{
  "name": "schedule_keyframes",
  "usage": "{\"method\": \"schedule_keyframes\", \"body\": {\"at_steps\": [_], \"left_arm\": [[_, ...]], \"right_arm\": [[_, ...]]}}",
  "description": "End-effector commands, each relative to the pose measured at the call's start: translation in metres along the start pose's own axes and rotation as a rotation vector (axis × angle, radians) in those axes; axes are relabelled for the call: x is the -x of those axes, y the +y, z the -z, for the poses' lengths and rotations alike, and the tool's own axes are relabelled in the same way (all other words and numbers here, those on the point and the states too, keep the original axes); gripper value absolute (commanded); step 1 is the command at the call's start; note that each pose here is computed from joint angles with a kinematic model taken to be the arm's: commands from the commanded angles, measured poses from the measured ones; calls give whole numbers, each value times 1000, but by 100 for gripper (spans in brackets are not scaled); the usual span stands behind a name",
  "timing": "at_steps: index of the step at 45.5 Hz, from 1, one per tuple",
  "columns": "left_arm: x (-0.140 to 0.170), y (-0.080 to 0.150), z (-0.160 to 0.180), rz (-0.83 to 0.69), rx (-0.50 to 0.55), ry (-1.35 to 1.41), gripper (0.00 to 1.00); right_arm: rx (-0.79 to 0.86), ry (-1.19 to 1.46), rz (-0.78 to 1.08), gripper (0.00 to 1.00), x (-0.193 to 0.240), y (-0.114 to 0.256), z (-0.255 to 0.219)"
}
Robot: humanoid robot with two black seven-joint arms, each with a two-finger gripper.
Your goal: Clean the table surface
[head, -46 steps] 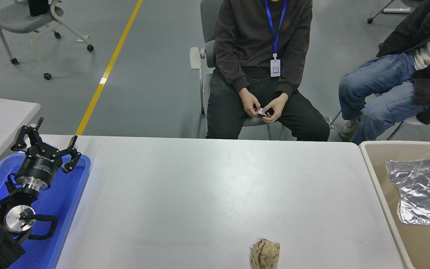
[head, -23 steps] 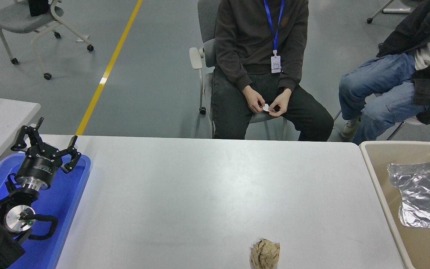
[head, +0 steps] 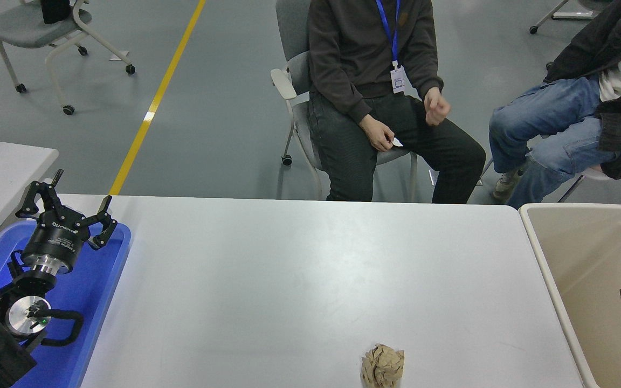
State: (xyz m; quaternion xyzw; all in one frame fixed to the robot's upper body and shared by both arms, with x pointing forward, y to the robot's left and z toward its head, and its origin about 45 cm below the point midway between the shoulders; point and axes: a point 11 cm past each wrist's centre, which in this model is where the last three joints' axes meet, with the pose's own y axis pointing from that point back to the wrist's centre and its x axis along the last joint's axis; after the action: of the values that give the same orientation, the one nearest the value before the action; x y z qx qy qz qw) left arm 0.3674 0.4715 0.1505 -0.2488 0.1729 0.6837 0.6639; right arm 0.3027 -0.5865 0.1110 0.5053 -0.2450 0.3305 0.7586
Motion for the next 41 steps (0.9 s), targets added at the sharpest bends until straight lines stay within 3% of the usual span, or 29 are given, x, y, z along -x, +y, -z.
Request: {"method": "schedule_keyframes", "body": {"at_steps": [1,32,41], "left_arm": [[0,0,0,0,0,0,100],[0,0,0,0,0,0,100],[0,0,0,0,0,0,100]], "right_arm": [[4,-5,-12,98,-3,0,-1],[48,-183,-105,98,-35,-2,-13],[65,-529,-212,98,-51,-6,-8]]}}
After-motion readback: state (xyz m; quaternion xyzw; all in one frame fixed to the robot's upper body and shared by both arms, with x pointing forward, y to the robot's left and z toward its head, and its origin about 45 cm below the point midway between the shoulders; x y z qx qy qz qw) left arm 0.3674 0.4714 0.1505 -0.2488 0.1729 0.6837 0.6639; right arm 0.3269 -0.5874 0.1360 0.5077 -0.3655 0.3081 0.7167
